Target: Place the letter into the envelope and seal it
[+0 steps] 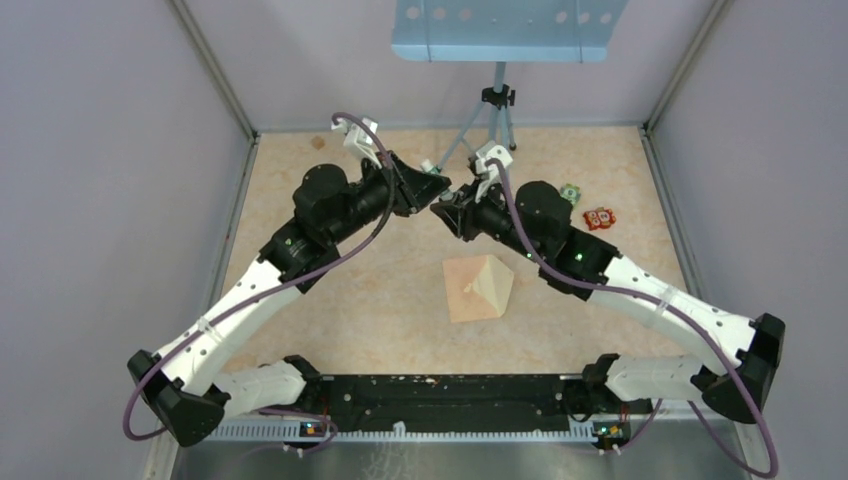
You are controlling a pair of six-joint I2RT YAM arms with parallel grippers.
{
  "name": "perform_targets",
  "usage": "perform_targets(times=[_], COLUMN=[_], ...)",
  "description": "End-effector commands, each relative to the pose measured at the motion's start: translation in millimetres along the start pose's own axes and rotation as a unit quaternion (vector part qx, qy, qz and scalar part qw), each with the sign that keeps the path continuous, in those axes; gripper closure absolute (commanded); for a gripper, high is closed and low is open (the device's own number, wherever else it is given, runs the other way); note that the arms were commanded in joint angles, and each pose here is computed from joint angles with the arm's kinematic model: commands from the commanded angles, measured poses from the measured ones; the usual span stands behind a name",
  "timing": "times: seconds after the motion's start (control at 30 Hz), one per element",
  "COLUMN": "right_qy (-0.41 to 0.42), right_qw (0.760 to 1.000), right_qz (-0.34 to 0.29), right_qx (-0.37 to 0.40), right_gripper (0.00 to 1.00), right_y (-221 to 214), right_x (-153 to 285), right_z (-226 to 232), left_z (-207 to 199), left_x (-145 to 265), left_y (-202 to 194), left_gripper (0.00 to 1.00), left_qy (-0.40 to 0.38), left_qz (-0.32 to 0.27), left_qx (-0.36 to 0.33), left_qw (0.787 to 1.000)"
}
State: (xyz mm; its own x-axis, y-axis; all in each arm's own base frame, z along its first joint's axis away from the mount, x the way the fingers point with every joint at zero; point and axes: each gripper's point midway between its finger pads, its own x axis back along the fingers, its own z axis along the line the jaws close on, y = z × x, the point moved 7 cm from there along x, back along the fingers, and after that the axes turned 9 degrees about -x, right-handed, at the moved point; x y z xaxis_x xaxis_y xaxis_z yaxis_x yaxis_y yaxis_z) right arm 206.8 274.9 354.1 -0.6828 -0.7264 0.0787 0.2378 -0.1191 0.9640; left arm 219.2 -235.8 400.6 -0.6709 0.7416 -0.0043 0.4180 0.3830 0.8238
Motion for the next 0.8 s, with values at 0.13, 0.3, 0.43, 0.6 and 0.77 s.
perform_targets(times=[0.13,0.3,0.43,0.6,0.77], right_qy=[0.164,0.261,0.232,0.117,0.03], right_qw=[0.981,0.959,0.969,0.993,0.998], right_qz=[-0.051,-0.03,-0.022,-0.005,0.006], right_qx=[-0.087,-0.102,-0.084,-0.024,0.048], right_gripper=[0.86,0.86,0.69,0.44,0.3], right_y=[45,47,44,32,22], right_x=[32,40,43,46,38], right_z=[7,19,13,-12,-16], left_z=[-15,-20,-21,-15,-18], left_x=[20,27,29,23,17], left_y=[11,14,16,15,13], left_gripper=[1.0,1.0,1.0,1.0,1.0], left_qy=[-0.067,-0.089,-0.082,-0.036,-0.035], left_qz=[-0.033,-0.048,-0.051,-0.012,0.024], left_qx=[-0.055,-0.076,-0.075,-0.057,-0.032], left_qw=[0.996,0.992,0.992,0.998,0.999])
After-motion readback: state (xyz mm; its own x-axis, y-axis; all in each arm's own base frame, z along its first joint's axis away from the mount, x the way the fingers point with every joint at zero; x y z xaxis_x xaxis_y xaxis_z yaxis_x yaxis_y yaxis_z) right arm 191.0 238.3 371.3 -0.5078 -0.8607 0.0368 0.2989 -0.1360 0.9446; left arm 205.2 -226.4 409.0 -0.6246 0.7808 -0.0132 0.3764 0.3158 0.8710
